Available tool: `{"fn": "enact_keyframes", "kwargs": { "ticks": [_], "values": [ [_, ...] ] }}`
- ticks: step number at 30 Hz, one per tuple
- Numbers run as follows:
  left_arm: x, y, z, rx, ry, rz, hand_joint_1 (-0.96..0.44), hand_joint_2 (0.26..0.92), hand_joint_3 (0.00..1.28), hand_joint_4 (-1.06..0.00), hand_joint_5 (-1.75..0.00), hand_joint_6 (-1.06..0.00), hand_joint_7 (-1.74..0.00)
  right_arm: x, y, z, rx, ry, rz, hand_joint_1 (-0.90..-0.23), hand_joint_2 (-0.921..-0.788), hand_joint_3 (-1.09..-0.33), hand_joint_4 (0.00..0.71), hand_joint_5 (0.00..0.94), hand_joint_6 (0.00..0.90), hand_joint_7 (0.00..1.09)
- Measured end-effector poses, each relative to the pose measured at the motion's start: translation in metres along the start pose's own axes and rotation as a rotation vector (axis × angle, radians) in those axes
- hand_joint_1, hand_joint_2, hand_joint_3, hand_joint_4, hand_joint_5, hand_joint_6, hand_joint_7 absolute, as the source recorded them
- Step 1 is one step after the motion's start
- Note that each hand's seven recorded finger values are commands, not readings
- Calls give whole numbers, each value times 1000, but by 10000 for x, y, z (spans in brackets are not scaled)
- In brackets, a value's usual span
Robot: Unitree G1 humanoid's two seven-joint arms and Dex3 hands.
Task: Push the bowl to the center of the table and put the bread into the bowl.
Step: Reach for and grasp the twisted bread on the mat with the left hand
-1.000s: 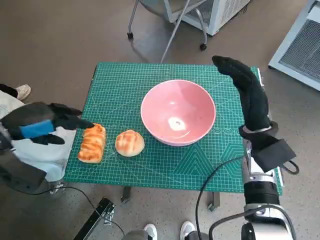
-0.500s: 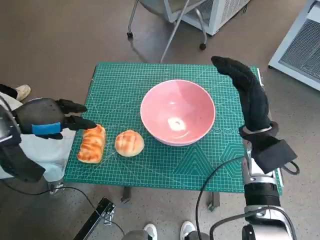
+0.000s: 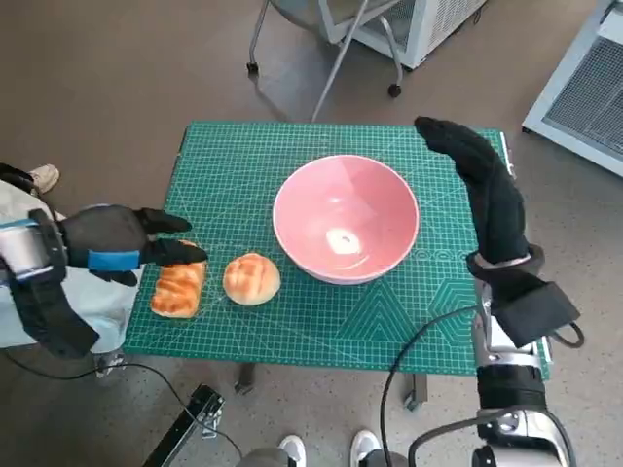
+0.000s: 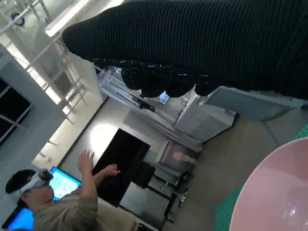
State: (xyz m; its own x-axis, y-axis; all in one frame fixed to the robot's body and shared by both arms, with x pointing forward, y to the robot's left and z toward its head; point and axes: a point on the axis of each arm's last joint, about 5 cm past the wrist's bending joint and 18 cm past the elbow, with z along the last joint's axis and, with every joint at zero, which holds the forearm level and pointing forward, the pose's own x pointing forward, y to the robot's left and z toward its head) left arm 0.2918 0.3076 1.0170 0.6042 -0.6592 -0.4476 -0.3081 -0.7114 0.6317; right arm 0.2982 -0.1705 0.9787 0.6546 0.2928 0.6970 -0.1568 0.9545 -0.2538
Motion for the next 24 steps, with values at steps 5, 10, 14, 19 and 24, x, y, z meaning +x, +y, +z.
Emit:
{"fn": "enact_keyframes", "kwargs": {
  "ticks": [5,10,14,19,24],
  "values": [
    [109,-52,68,-8,-53,24,-228,859,4,-193,-6,-249,-3,-24,4,7,-1,4,-11,-601,-921,-865,330,47,-1,815],
    [207,-116,151,-32,-98,18,-239,863,4,-206,-11,-253,-6,-40,7,7,-4,13,-17,-600,-921,-865,330,48,-1,815],
    [232,-127,144,-59,-97,7,-223,865,4,-237,-26,-290,-27,-47,7,9,-12,17,-15,-600,-921,-864,330,49,-1,815],
    [263,-151,170,-123,-92,9,-204,869,4,-285,-44,-356,-64,-58,6,19,-16,15,-22,-600,-921,-863,329,50,-1,816],
    [309,-178,220,-202,-80,3,-131,899,14,-385,-81,-489,-128,-76,9,20,-21,17,-27,-603,-921,-863,330,51,-1,818]
  ]
}}
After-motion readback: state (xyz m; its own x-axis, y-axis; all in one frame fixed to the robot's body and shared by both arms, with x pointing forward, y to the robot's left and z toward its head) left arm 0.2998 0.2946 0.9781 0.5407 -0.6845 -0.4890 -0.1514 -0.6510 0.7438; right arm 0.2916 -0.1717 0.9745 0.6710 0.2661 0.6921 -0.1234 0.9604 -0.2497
